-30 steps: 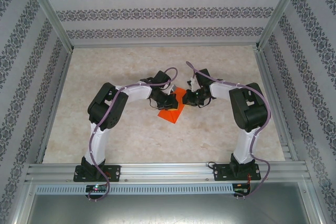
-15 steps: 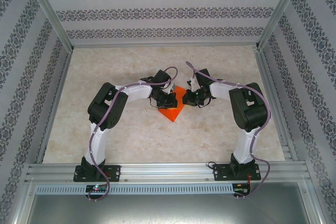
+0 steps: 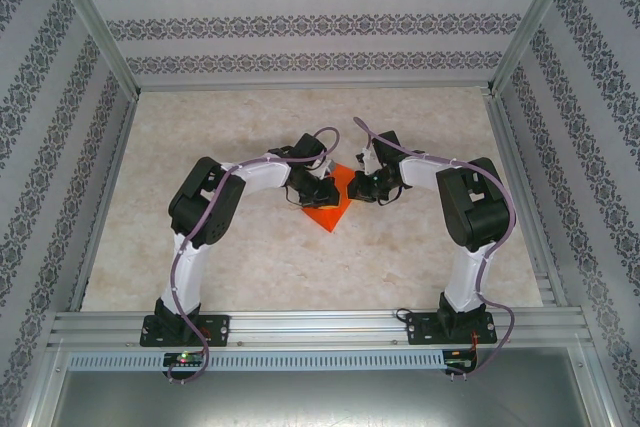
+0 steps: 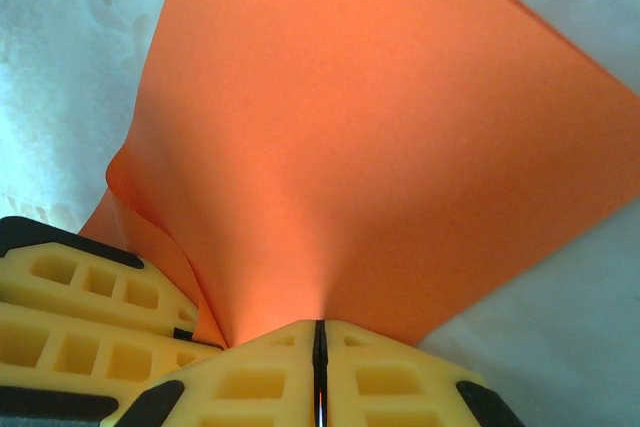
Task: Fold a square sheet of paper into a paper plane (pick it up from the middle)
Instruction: Fold the triangle a second time at the center of the table.
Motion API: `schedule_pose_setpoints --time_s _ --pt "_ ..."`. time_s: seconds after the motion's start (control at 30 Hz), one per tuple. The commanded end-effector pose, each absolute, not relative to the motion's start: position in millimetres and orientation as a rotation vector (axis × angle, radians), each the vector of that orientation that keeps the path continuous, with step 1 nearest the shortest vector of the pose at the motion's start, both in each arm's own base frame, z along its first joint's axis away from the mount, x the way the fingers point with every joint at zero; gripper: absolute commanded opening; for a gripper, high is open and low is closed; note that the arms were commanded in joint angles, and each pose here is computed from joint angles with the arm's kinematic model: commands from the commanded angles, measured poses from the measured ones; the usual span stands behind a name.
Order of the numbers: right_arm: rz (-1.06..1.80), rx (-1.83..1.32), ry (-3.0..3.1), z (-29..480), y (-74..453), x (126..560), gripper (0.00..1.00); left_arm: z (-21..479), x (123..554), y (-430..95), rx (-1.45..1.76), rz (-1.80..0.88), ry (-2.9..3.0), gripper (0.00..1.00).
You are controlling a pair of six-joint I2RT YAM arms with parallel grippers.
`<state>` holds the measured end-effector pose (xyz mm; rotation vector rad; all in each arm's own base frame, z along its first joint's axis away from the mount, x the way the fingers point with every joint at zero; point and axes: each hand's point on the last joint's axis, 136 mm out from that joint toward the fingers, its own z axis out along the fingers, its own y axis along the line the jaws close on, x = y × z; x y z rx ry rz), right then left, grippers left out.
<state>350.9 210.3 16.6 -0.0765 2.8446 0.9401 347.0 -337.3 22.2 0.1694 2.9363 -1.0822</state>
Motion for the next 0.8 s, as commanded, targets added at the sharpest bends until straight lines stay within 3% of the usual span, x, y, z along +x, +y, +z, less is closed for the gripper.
schedule_pose_setpoints --time_s 0.0,0.4,0.57,0.77 --pt "0.911 -0.075 2.893 6.5 204.4 343.6 0.10 8.0 338.5 -343.5 0.216 -1.060 2.970 0.19" --pt "0.936 -0.054 2.854 18.2 200.8 346.2 0.10 19.6 341.3 -345.9 0.227 -1.093 2.900 0.46" --pt "0.962 -0.021 2.827 25.0 195.6 347.0 0.10 21.8 339.4 -345.4 0.226 -1.109 2.882 0.47" --pt "0.999 -0.005 2.807 31.6 193.9 344.7 0.10 27.0 338.6 -344.8 0.222 -1.123 2.855 0.35"
